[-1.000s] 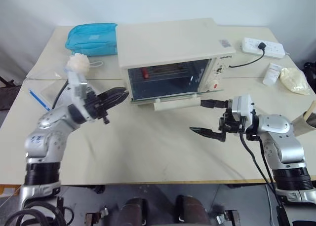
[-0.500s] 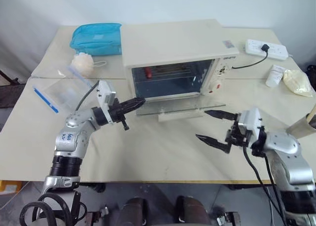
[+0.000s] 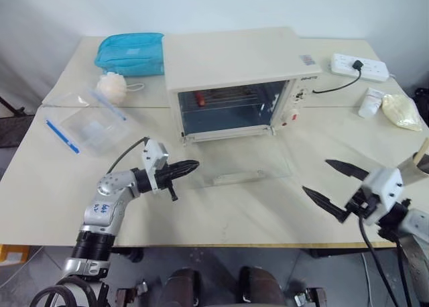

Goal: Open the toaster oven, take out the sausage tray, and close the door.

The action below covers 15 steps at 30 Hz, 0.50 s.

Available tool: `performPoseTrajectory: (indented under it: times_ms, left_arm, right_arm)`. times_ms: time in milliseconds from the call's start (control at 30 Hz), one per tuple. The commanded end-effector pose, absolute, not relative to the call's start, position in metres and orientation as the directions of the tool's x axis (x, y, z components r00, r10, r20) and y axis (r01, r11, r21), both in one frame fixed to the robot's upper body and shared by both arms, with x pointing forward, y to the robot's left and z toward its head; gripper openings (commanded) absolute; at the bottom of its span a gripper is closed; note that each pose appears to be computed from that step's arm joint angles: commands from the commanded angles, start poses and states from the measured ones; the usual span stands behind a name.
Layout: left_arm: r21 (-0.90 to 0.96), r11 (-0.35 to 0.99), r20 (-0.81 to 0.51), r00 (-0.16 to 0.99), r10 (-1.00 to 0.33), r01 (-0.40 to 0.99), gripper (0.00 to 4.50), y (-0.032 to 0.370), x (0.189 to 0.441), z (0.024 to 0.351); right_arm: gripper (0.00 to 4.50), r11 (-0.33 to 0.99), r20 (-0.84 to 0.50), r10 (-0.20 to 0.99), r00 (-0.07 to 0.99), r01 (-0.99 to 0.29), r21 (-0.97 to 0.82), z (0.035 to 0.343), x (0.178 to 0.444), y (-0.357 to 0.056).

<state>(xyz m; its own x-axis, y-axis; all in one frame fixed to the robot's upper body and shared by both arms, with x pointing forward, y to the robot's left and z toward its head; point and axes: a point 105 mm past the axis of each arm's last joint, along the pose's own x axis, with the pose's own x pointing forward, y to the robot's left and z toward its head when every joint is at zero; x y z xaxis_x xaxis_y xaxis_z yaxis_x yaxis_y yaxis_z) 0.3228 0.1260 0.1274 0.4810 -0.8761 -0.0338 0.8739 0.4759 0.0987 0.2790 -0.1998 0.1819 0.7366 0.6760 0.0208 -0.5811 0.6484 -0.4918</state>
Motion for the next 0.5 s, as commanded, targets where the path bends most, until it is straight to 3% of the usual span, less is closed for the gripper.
performPoseTrajectory:
  times_ms: [33, 133, 200, 267, 367, 433, 500]
  left_arm:
    - [0.172, 0.470, 0.044, 0.470, -0.882, 0.866, 0.03, 0.126, 0.312, 0.142]
    - [0.221, 0.495, 0.139, 0.475, -0.869, 0.840, 0.90, 0.134, 0.300, 0.158]
    - [0.181, 0.532, 0.175, 0.506, -0.845, 0.827, 1.49, 0.143, 0.295, 0.161]
    - [0.136, 0.559, 0.190, 0.533, -0.825, 0.818, 2.15, 0.153, 0.289, 0.161]
    - [0.110, 0.617, 0.228, 0.585, -0.778, 0.779, 3.11, 0.166, 0.283, 0.166]
    - [0.076, 0.689, 0.250, 0.656, -0.713, 0.720, 3.71, 0.184, 0.275, 0.168]
    - [0.072, 0.716, 0.244, 0.684, -0.687, 0.694, 4.35, 0.191, 0.268, 0.166]
  right_arm:
    - [4.50, 0.621, 0.034, 0.644, 0.764, -0.497, -0.606, 0.197, 0.303, -0.176]
    - [4.50, 0.556, 0.053, 0.706, 0.706, -0.506, -0.660, 0.208, 0.321, -0.136]
    - [4.50, 0.554, 0.115, 0.680, 0.724, -0.406, -0.727, 0.217, 0.340, -0.123]
    - [4.50, 0.450, 0.085, 0.698, 0.711, -0.343, -0.825, 0.214, 0.353, -0.106]
    - [4.50, 0.461, 0.128, 0.684, 0.718, -0.290, -0.838, 0.218, 0.371, -0.091]
    - [4.50, 0.384, 0.153, 0.665, 0.731, -0.159, -0.909, 0.225, 0.393, -0.066]
    - [4.50, 0.302, 0.115, 0.636, 0.763, -0.110, -0.947, 0.219, 0.413, -0.051]
